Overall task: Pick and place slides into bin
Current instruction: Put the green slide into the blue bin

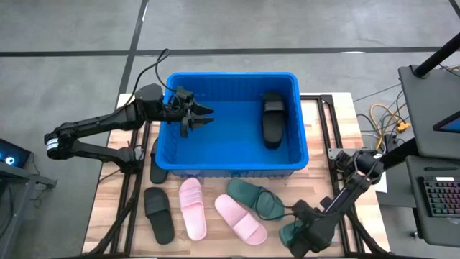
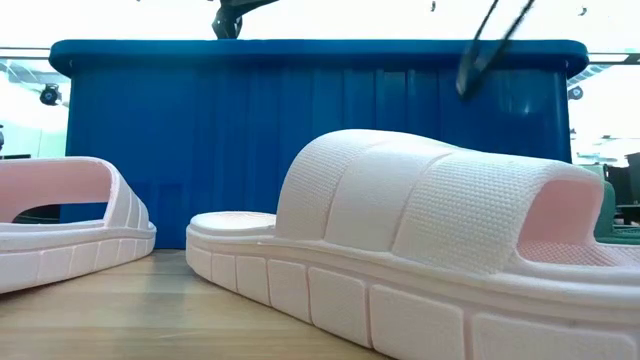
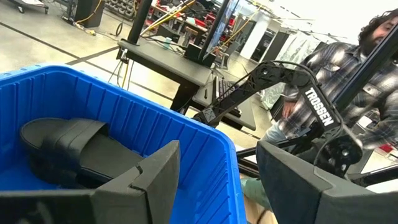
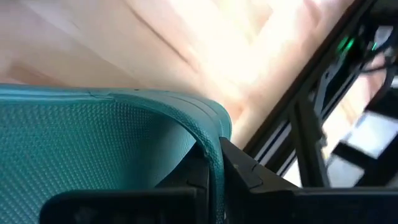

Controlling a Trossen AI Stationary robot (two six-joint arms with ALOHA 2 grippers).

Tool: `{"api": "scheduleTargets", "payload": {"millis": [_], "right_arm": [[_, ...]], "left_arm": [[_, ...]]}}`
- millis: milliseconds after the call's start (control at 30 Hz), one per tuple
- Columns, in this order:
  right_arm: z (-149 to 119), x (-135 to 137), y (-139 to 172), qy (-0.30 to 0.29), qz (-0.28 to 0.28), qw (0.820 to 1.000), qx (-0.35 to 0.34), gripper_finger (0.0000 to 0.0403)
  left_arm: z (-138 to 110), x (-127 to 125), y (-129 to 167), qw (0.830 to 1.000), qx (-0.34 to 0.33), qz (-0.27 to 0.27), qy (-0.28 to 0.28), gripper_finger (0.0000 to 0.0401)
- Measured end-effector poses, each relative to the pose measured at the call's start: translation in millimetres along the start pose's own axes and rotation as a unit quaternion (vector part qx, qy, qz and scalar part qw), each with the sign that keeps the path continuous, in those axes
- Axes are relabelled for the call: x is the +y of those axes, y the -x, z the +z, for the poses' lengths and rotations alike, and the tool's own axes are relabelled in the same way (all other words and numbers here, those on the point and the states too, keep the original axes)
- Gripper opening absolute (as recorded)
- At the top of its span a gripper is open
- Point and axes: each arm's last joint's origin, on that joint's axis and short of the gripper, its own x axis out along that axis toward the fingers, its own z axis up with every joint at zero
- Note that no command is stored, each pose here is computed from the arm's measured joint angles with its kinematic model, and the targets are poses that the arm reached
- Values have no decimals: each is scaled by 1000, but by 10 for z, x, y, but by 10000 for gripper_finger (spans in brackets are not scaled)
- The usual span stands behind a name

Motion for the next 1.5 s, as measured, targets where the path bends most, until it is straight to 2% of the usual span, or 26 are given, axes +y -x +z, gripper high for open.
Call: {"api": "scheduleTargets", "payload": {"millis": [267,433,667,833,967,1133,1300,1500], "right_arm": [[12,-209,385,27,75,996,-46,12],[42,-398,690,44,144,982,-112,12],[108,-689,1215,88,240,934,-252,11],[168,-920,1558,91,272,877,-385,11],[246,-1099,1780,86,270,836,-469,11],[387,-1249,1947,102,240,812,-522,11],[609,-1376,2038,127,190,804,-549,11],[992,-1471,2049,161,109,813,-548,11]], "left_arm": [[0,0,0,1000,0,-1,0,196],[0,0,0,1000,0,-1,0,196],[0,0,0,1000,0,1,2,196],[0,0,0,1000,0,0,2,196],[0,-1,0,1000,0,0,3,196],[2,-2,2,1000,-1,0,3,196],[32,-37,61,1000,-10,-4,-1,196],[92,-107,186,999,-30,-13,-8,196]]}}
